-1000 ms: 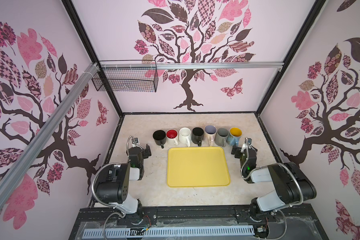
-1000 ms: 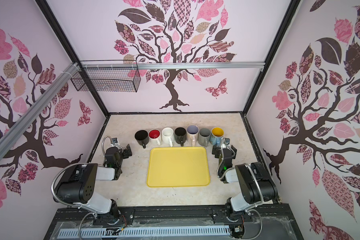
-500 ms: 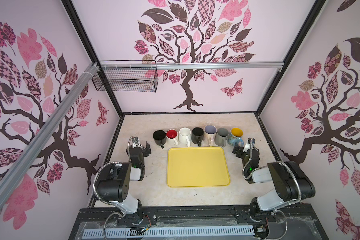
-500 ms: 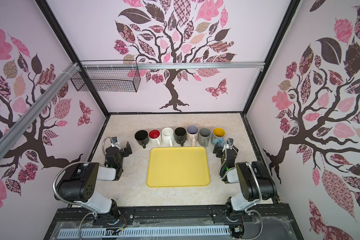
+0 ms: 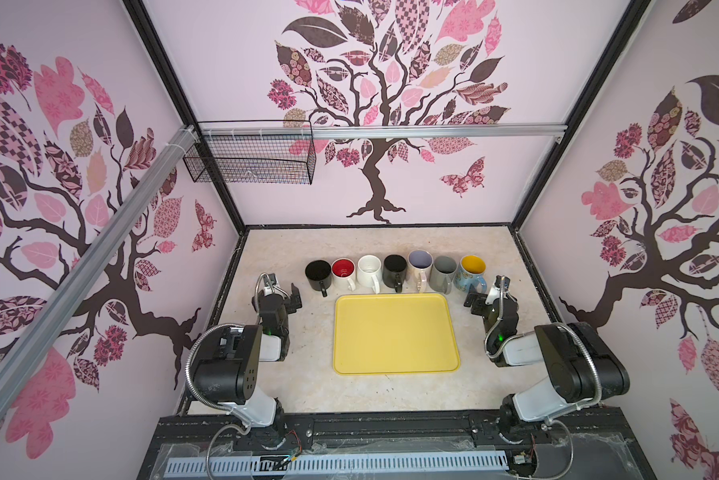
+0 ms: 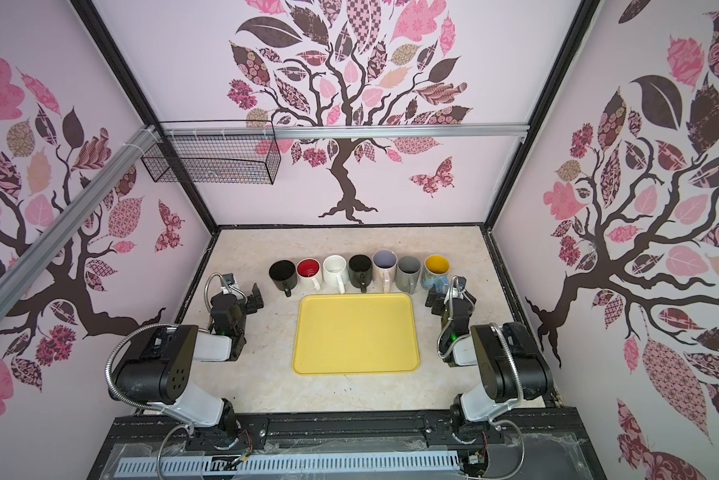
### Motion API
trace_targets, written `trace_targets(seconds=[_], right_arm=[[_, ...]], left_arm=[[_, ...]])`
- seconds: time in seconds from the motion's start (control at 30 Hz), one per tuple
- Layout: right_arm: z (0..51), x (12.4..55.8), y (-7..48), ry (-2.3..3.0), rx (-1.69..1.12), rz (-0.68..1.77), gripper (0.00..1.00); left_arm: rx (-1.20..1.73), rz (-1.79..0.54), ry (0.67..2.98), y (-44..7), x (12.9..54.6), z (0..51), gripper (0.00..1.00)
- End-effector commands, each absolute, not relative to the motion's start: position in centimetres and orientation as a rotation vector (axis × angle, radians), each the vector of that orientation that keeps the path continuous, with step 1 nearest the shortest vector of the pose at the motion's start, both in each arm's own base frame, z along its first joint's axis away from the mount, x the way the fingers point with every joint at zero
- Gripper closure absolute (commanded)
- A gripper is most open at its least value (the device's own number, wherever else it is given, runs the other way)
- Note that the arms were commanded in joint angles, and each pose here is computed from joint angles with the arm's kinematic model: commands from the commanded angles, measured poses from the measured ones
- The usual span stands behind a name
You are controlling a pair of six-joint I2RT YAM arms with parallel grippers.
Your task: Turn the mug right side up
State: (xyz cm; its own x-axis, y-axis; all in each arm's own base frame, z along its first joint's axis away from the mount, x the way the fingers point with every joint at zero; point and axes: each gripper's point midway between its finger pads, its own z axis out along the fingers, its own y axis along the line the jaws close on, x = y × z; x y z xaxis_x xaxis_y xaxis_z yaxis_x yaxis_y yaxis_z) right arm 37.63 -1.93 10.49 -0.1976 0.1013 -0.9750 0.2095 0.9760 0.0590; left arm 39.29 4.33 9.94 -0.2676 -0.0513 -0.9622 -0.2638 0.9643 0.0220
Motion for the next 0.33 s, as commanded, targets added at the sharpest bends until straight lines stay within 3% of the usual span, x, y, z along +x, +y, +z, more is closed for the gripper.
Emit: trace_targets(seconds=[0.0,0.3], right_arm=[[11.39,38.12,-1.62,1.737,0.224,-0.093,0.00],[11.32,38.11,-1.62,1.740,0.225,-0.093,0.00]], left_arm=[[-0.236,0.207,1.801,4.40,39.70,10.84,0.03],[-0.233,0.203,1.800,4.41,39.66,10.85,0.03]])
